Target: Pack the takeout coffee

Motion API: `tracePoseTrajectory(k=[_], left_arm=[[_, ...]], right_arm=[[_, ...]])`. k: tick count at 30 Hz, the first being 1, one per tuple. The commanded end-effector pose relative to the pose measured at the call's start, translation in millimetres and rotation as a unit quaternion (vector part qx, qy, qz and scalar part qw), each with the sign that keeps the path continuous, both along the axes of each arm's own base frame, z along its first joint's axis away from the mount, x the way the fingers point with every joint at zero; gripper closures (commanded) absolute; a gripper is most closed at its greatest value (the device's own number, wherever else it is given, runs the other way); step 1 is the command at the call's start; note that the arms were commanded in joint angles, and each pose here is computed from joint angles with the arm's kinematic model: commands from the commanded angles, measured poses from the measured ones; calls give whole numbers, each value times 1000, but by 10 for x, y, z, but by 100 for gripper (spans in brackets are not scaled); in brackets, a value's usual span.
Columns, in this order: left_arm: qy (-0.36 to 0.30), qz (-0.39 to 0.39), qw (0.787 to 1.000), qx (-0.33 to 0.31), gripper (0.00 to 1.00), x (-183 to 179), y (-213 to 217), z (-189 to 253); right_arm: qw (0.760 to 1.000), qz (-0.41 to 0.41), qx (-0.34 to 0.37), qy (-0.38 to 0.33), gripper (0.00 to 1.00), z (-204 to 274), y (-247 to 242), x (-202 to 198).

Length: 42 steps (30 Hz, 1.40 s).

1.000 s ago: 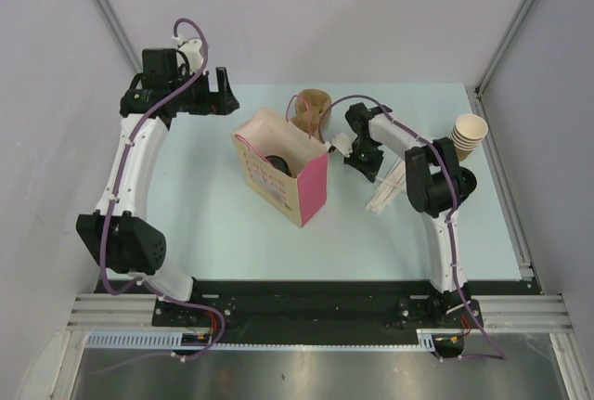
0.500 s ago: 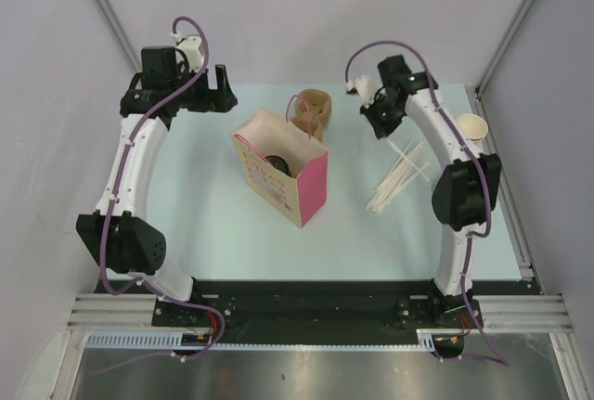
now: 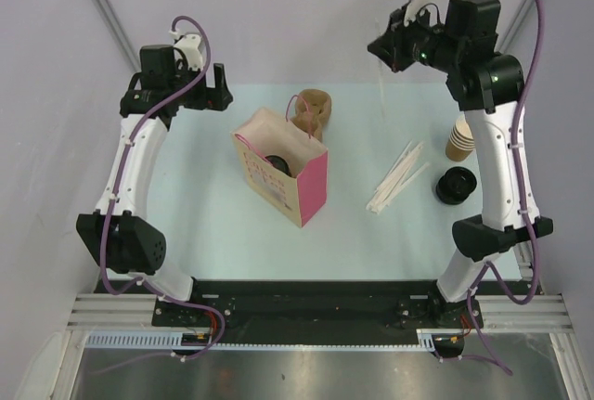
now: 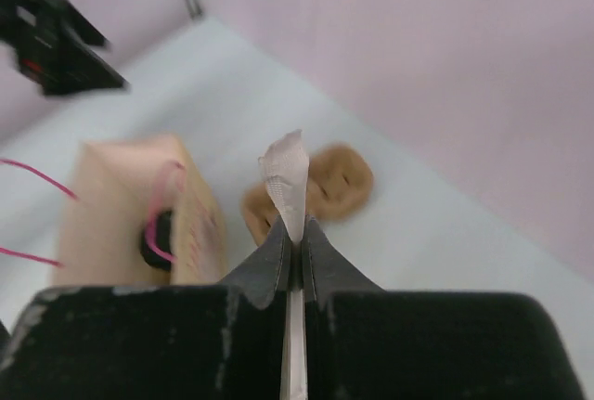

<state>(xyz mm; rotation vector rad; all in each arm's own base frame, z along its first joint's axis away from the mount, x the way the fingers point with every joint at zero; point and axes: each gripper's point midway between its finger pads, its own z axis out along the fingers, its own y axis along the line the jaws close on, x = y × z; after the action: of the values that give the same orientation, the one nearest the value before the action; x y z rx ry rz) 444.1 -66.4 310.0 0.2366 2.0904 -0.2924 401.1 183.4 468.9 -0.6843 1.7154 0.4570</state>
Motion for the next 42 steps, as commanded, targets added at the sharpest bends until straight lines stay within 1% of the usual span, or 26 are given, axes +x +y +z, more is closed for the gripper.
tracePoseTrajectory(k=[1,3,4,5,7,11,13,15,16,18,20,23,26,27,29,30,32,33,37,42], left_arm=[[-21,4,1000,7,0,-4,76,119],[-17,4,1000,8,0,-16,98,85],[-20,6,1000,8,1,-26,112,100],[-20,8,1000,8,1,-34,133,103],[-20,11,1000,4,0,-55,140,95],[-22,13,1000,-12,0,-93,122,71],[-18,8,1000,-18,0,-127,96,20],[-8,13,999,-31,1,-166,77,-43],[-13,16,999,-36,1,-176,73,-26],[-10,18,999,-45,1,-194,57,-96],[-9,17,998,-59,1,-225,20,-104],[-5,15,998,-66,0,-262,1,-159],[-3,15,998,-65,1,-259,2,-186],[-1,14,998,-65,1,-260,0,-194],[-1,13,998,-66,1,-243,-6,-199],[-1,12,998,-66,1,-240,-11,-201],[2,10,998,-70,0,-235,-23,-221],[3,9,997,-71,1,-242,-28,-217],[4,14,998,-66,0,-259,-4,-256],[5,19,998,-65,1,-284,15,-313]], right_arm=[[985,86,135,-62,100,891,515,-489],[977,111,149,-106,100,1160,710,-677],[972,147,154,-103,100,1178,992,-886],[971,156,144,-112,100,1153,1111,-894],[964,191,154,-105,100,1130,1408,-1050],[957,227,159,-86,100,876,1883,-1065],[962,218,141,-88,100,687,2019,-981],[963,226,120,-82,100,516,2141,-985],[969,213,106,-71,100,366,2200,-906],[971,212,91,-54,100,171,2295,-890],[976,200,70,-53,100,23,2328,-824],[979,187,55,-55,100,-77,2321,-732],[982,179,40,-34,100,-282,2305,-668],[984,177,28,-15,100,-478,2305,-633],[984,177,19,4,100,-666,2259,-629],[984,175,0,33,100,-997,2238,-610],[983,177,17,35,100,-1026,2218,-634],[983,176,14,48,100,-1199,2222,-632],[982,174,6,74,100,-1437,2213,-650],[982,162,-5,94,100,-1756,2174,-537]])
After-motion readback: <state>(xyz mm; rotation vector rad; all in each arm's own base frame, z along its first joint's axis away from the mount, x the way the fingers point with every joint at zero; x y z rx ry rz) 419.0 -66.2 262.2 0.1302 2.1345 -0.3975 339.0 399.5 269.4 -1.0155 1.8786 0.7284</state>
